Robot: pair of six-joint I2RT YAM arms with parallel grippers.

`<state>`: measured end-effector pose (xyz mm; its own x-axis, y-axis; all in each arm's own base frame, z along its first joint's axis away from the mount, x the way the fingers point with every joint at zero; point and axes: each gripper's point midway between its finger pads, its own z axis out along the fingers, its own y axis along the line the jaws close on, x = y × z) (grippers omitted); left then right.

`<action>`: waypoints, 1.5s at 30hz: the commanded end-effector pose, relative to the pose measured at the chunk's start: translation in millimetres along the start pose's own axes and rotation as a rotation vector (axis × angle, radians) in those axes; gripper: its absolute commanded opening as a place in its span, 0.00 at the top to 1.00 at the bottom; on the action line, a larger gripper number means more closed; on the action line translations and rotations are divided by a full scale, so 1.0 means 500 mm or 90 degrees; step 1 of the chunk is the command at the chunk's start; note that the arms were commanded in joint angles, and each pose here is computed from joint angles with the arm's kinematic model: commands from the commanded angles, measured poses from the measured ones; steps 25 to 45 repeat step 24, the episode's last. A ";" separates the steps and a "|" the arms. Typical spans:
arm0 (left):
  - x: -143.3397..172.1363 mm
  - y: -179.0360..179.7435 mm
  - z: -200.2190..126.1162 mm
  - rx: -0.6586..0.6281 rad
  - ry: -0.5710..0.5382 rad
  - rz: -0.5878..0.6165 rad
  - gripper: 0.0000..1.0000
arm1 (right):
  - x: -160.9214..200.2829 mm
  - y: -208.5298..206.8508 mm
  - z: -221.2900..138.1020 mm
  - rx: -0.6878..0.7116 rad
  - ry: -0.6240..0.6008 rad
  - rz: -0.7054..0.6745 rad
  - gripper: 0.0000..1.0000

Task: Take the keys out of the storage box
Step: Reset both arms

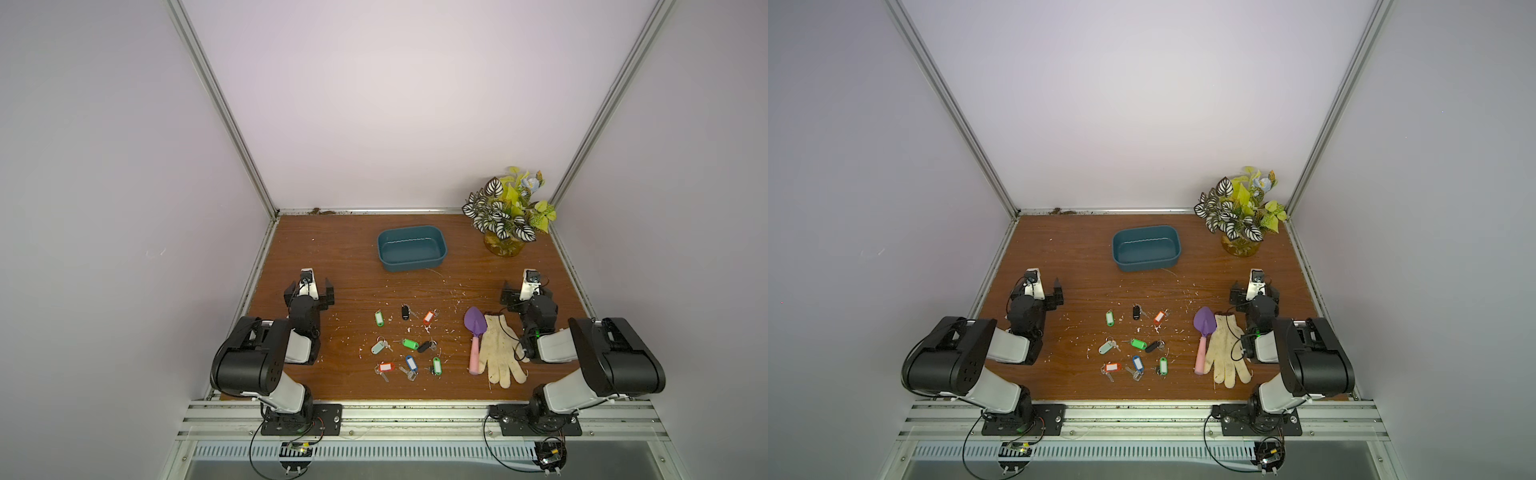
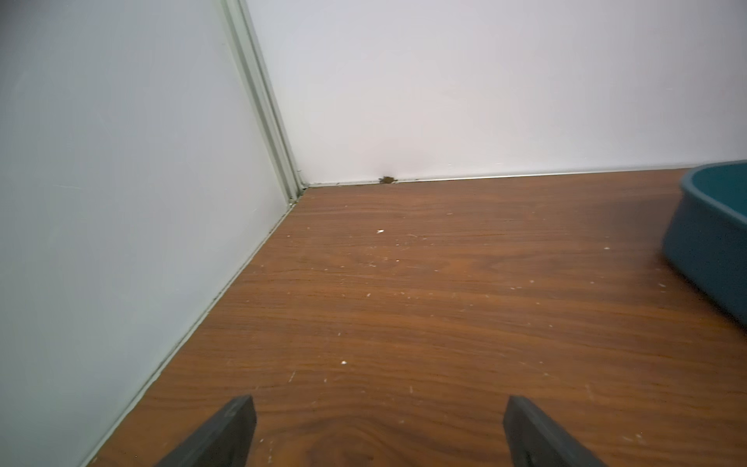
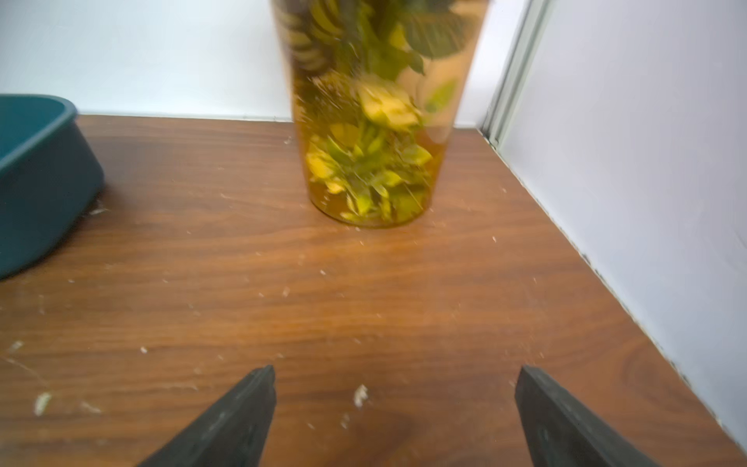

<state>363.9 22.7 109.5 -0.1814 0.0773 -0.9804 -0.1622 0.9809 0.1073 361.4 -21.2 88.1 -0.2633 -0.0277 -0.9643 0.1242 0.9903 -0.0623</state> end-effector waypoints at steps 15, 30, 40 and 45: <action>-0.031 -0.013 0.006 0.049 -0.034 -0.031 0.01 | -0.078 0.057 -0.001 -0.095 -0.092 0.012 0.00; -0.031 -0.013 0.006 0.049 -0.035 -0.031 0.01 | -0.079 0.057 -0.002 -0.095 -0.092 0.012 0.00; -0.031 -0.013 0.006 0.049 -0.035 -0.031 0.01 | -0.079 0.057 -0.002 -0.095 -0.092 0.012 0.00; -0.031 -0.013 0.006 0.049 -0.035 -0.031 0.01 | -0.079 0.057 -0.002 -0.095 -0.092 0.012 0.00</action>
